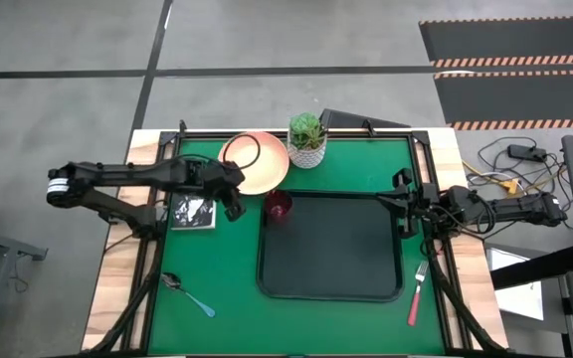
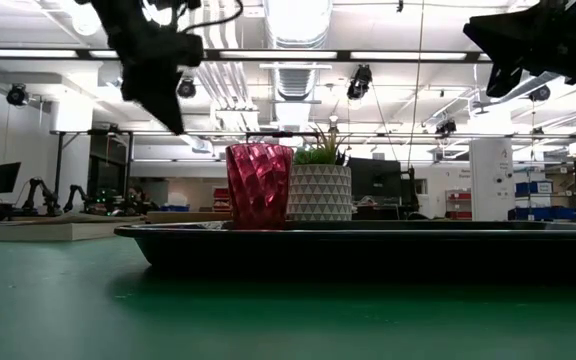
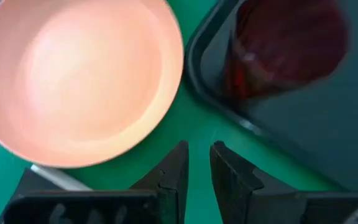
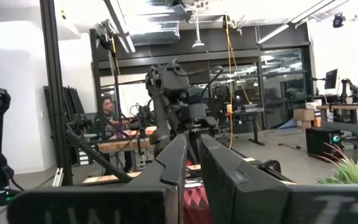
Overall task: Pick and place plate/cup/fork/spoon on tray
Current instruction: Put the light orange plate on the black tray at the bottom right of the red glass
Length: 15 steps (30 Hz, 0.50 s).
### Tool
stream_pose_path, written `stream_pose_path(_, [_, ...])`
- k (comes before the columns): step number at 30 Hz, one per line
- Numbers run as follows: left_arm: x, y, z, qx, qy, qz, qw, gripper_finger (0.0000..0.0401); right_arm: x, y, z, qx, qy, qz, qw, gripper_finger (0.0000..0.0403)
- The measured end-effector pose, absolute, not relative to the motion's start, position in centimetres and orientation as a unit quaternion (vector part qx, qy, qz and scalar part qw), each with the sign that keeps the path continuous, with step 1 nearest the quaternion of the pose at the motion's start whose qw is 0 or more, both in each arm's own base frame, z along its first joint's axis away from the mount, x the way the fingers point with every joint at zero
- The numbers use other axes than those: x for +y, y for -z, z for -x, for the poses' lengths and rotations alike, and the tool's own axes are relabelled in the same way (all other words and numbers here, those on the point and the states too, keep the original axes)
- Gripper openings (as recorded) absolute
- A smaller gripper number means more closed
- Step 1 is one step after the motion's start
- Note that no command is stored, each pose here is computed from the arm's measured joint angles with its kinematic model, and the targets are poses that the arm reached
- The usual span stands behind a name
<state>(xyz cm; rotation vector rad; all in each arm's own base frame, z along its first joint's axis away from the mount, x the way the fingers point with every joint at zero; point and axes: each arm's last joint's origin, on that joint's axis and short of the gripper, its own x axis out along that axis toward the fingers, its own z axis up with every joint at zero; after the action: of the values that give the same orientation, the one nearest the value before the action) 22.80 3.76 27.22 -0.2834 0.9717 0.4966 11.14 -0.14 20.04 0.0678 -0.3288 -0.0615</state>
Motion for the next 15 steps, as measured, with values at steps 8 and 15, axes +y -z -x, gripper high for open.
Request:
stream_pose_path(8, [3.8, -24.2, -22.4, 0.492, -0.221, 0.104, 0.835, 0.0048, -0.1, -20.0, -11.2, -0.161, 0.031, -0.033, 0.986, 0.0036])
stream_pose_path(15, [3.7, -23.2, -22.5, 0.500, -0.166, 0.050, 0.849, 0.0079, -0.1, -20.0, -11.2, -0.160, 0.031, -0.033, 0.986, 0.0036])
